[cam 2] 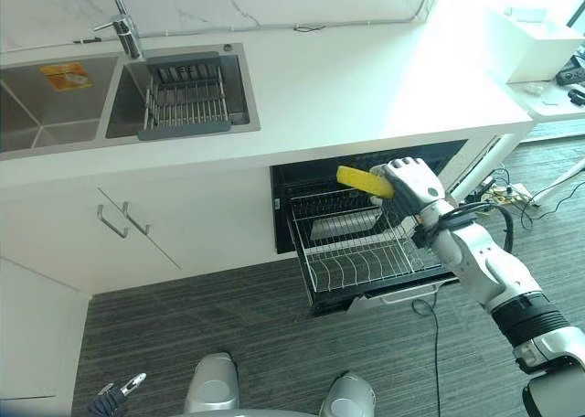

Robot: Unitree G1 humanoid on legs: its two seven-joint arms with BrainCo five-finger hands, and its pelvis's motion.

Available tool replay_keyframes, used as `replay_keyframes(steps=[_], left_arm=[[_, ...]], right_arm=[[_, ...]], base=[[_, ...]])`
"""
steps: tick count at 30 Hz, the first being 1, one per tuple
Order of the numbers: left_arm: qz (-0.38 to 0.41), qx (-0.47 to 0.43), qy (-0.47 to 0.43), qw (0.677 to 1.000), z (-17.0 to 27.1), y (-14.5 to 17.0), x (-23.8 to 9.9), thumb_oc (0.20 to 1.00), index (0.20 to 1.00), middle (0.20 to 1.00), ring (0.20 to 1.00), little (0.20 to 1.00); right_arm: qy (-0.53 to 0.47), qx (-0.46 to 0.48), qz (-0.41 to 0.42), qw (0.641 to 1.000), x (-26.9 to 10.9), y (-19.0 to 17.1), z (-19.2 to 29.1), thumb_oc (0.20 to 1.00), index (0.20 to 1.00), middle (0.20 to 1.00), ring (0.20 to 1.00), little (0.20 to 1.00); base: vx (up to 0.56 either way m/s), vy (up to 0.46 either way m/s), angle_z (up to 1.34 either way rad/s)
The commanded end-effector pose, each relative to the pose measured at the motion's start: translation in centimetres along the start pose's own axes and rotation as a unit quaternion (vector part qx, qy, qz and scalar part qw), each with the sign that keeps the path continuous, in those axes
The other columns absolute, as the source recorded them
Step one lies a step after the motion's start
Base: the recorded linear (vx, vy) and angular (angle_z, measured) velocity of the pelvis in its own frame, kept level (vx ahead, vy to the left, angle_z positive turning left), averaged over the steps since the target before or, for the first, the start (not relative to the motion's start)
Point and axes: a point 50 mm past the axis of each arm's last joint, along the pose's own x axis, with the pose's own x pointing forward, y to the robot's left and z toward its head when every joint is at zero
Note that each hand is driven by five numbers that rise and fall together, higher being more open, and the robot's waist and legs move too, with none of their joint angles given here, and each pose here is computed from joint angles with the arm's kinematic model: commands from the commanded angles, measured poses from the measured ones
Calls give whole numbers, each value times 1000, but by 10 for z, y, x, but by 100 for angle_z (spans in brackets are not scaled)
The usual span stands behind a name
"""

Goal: Place the dishes in the dishwasher.

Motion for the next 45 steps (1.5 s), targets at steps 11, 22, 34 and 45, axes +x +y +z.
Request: replay_keyframes(steps=[11, 22, 34, 45], left_arm=[[31, 24, -22, 999, 18, 26, -1, 1000, 1000, 1000, 1000, 1000], [22, 24, -34, 999, 25, 24, 1, 1000, 1000, 1000, 1000, 1000], [-4, 22, -54, 998, 40, 15, 5, 1000, 1000, 1000, 1000, 1000], [-32, 30, -72, 996, 47, 6, 6, 1000, 1000, 1000, 1000, 1000]], right_arm=[[10, -64, -16, 998, 23, 3, -5, 200, 200, 200, 200, 200], [62, -106, -16, 992, 26, 9, -27, 200, 200, 200, 200, 200], [95, -161, -28, 982, 45, -8, -43, 200, 200, 200, 200, 200], [103, -219, -40, 969, 69, -29, -48, 200, 200, 200, 200, 200]], base=[[30, -4, 2], [-31, -2, 1], [-67, -3, 0], [-44, 12, 0]])
